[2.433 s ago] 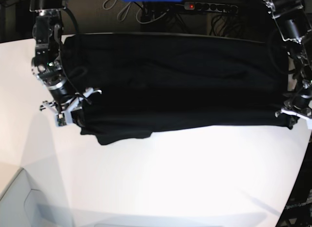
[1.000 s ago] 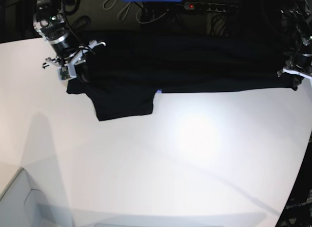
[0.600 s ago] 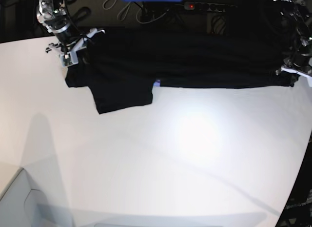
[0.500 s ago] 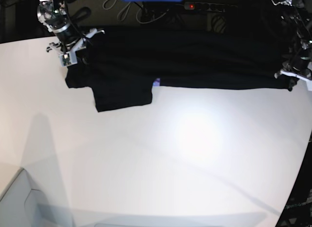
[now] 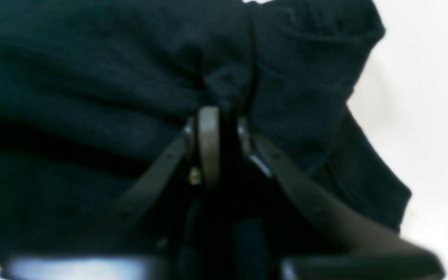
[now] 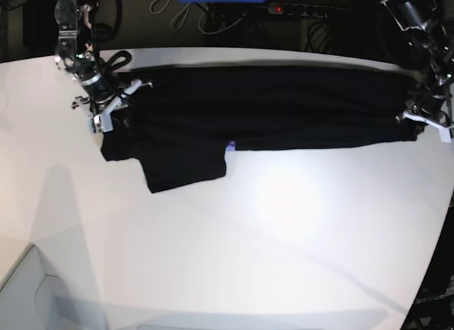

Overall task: Layout the t-shirt on the table in an organized manner, then fold the t-shirt properly
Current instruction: 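Lay the folded hem down and move the right gripper to the sleeve, then tuck the protruding sleeve under with the right gripper and straighten the fold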

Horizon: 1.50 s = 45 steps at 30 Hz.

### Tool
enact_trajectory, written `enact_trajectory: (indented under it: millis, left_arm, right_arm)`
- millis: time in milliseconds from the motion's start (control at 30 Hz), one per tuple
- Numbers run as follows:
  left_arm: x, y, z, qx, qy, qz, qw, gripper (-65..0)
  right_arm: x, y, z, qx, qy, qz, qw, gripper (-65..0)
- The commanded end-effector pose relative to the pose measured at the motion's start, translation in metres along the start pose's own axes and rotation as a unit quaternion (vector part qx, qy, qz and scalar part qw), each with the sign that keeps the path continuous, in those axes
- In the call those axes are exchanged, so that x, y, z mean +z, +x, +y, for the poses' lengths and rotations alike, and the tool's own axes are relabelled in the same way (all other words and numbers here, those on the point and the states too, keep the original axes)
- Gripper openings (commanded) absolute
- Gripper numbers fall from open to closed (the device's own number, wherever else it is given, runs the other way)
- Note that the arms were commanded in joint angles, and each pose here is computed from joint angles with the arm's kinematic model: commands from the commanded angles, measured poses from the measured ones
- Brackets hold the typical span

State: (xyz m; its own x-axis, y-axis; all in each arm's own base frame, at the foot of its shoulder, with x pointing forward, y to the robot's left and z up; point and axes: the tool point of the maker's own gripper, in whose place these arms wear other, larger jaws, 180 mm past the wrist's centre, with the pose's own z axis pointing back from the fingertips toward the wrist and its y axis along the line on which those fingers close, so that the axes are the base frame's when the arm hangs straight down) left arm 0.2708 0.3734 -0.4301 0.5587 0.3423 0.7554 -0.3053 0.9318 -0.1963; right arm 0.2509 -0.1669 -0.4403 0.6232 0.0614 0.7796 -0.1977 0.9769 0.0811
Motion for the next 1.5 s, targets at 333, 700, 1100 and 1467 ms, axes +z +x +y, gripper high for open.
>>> enact_trajectory:
  millis: [333,700,1100,1467]
  left_arm:
    - [-0.008,0.011,-0.005,-0.032,-0.006,0.012,0.999,-64.8]
    - [-0.007,0.012,-0.005,-0.028,-0.004,0.008,1.0,-43.6]
    - [-0.008,0.01,-0.008,-0.028,-0.007,0.01,1.0,-43.4]
    - [-0.005,0.007,-0.002,-0.031,-0.001,0.017,0.999,-43.4]
  right_arm:
    - [0.041,0.012,-0.021,0.038,-0.053,0.017,0.9977,-39.4]
    - [0.066,0.077,-0.032,0.049,-0.09,-0.072,0.9921,-32.3]
    - [-0.017,0.145,-0.001,0.062,-0.026,-0.073,0.9951,-31.6]
    - [-0.092,0.142,-0.01,0.035,-0.005,-0.008,0.9993,-28.2]
